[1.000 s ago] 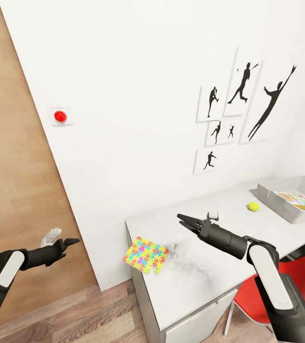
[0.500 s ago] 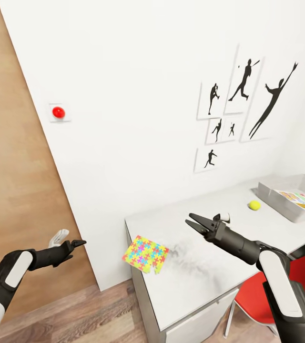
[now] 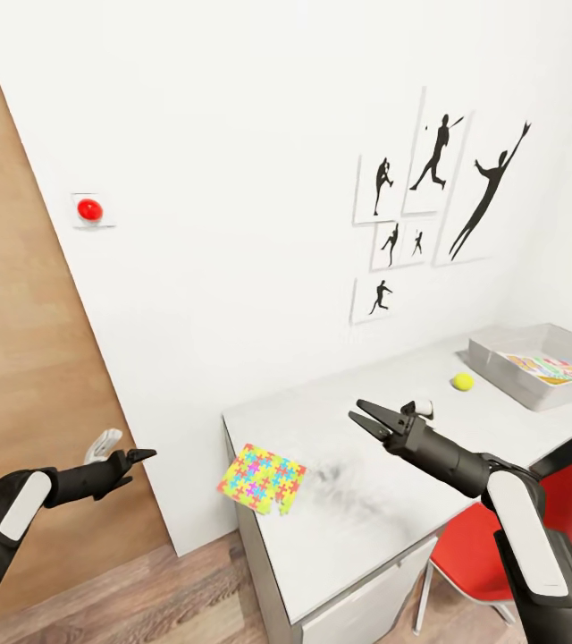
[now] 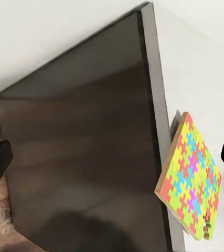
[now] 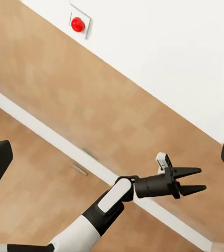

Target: Put all the toys in the child's room - the three board games (two on the bed and one on the table), the two jigsaw puzzles on the table, and the tennis ball on the table - inside the toy box on the table in the child's room.

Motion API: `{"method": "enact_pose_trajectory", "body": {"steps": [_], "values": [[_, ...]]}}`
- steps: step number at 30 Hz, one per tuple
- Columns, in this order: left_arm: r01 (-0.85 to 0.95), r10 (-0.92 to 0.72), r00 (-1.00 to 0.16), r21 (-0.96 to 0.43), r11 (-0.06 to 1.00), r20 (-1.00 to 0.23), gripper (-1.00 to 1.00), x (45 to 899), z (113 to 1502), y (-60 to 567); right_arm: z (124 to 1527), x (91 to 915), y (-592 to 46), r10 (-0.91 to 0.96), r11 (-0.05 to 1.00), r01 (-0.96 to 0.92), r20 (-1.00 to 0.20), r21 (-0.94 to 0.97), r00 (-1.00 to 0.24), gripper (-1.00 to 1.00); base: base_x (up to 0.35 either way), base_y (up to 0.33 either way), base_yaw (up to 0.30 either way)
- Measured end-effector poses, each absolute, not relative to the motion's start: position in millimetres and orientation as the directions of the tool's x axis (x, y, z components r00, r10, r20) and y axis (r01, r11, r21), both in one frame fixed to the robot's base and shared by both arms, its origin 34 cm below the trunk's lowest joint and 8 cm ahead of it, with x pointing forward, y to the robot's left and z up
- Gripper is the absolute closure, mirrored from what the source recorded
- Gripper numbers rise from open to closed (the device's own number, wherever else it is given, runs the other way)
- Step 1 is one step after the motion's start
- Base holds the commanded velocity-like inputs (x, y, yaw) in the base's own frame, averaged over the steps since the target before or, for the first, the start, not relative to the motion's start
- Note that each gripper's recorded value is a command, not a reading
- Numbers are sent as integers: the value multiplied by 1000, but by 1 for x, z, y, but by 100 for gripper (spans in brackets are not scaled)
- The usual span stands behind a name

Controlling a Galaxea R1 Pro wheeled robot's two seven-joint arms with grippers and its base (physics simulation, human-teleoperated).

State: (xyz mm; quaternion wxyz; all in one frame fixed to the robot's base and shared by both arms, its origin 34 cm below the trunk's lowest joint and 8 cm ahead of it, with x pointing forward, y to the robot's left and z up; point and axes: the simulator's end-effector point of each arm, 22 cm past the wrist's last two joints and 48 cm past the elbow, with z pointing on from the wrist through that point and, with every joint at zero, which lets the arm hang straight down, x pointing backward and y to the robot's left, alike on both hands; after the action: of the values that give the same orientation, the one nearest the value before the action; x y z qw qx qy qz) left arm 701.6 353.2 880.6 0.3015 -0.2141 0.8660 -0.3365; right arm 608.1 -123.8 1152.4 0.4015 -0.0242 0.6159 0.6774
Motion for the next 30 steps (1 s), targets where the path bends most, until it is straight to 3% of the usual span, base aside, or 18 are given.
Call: {"method": "enact_pose_trajectory", "body": {"steps": [12,30], "values": [[-147,-576,-719,-725,673,-388,-100,705,877,351,1146,606,-124,515,81,-589,-539,804,-666,-100,0,0,-93],[-101,-590,-728,-797,595,-348,-100,703,861,335,1123,608,-124,516,82,-591,-542,802,-664,-100,0,0,-6]]}}
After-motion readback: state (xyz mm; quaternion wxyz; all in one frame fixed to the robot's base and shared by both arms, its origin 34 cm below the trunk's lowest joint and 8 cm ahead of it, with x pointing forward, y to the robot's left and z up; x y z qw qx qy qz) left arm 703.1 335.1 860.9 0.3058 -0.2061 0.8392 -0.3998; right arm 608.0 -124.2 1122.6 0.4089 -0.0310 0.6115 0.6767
